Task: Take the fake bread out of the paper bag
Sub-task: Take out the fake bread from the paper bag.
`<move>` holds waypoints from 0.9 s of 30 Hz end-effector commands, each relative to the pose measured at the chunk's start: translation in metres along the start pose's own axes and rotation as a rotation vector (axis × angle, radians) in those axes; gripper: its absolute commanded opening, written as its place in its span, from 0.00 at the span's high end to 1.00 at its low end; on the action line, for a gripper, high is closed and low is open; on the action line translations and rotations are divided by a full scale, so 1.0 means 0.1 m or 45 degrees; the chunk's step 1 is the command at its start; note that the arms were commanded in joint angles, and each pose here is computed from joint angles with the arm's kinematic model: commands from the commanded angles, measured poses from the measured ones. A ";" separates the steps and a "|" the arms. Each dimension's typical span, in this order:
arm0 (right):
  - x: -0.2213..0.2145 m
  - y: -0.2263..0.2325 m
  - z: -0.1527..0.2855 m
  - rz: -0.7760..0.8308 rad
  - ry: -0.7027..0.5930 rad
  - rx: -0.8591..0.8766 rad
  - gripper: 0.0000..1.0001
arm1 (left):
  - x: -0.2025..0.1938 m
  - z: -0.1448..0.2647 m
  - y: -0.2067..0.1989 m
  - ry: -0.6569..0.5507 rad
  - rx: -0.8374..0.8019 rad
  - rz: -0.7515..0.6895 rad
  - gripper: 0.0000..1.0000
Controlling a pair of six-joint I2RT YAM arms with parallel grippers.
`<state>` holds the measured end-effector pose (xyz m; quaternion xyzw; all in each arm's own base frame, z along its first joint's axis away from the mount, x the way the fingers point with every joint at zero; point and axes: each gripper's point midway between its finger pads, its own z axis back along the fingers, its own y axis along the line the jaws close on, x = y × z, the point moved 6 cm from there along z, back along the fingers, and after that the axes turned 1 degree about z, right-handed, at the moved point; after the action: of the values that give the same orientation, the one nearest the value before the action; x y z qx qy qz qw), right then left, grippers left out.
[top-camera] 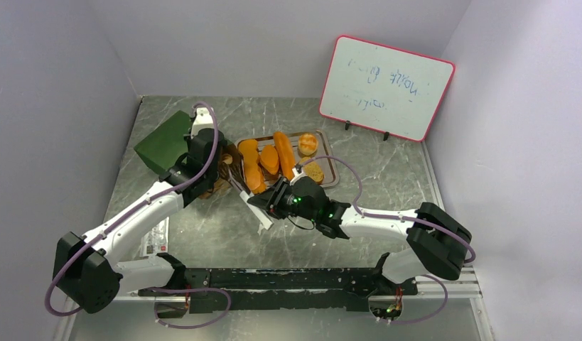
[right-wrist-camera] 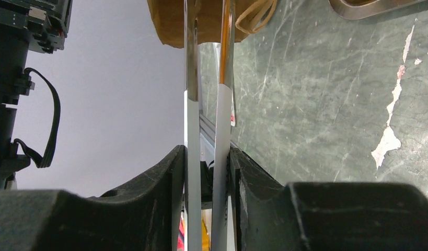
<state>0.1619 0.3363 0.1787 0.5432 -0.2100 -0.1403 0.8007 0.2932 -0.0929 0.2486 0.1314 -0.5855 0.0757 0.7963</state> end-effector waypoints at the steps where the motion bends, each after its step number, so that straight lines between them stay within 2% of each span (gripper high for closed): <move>1: 0.03 0.09 0.02 -0.006 -0.020 0.052 0.67 | -0.01 0.02 0.02 -0.006 -0.018 0.040 0.93; 27: 0.18 0.06 -0.20 -0.034 -0.036 0.019 0.65 | -0.16 0.14 -0.02 0.026 -0.072 0.047 0.93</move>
<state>0.1790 0.3390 0.1617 0.5234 -0.2020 -0.1587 0.8124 0.2808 -0.0953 0.2341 0.1119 -0.5778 0.0735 0.8052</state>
